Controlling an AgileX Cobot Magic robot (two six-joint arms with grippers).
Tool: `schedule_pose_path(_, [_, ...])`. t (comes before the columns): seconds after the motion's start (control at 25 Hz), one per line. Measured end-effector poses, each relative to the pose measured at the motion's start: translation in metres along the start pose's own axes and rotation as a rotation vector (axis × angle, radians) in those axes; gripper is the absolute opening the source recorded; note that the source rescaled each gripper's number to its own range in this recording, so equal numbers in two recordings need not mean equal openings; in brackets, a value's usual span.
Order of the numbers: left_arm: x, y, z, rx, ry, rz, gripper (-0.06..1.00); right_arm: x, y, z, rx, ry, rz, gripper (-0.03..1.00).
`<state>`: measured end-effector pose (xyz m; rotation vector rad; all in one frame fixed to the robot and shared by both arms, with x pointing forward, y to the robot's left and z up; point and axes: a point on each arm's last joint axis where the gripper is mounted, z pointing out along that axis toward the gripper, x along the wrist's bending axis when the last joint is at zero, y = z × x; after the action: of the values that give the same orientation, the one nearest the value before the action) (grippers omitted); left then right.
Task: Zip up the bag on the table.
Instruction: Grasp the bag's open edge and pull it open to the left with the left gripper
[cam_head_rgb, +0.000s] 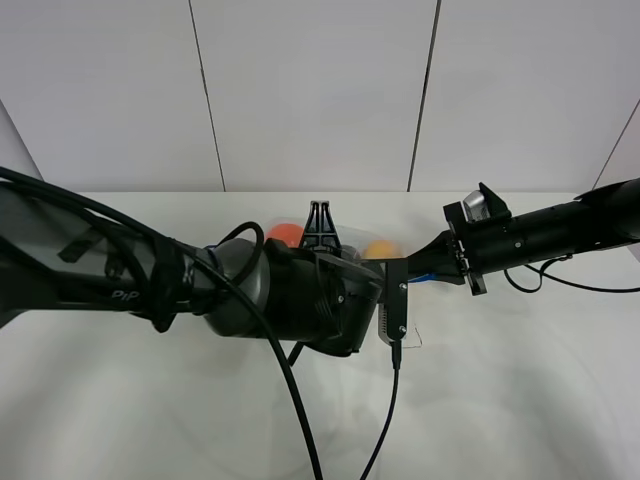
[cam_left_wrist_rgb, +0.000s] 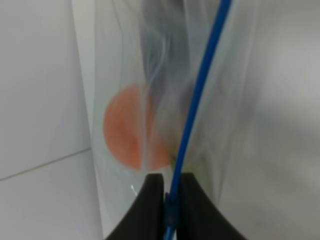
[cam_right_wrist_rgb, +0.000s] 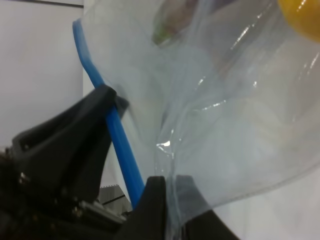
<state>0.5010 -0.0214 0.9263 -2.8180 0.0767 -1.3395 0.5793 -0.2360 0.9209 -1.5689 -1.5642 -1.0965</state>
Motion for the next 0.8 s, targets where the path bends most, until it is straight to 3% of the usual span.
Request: schedule_pose_path(0.8, [0.018,-0.040,0.026,0.108,-0.036,-0.056,0.00,-0.007,0.002,-0.014,-0.025,-0.001,0.017,0.00])
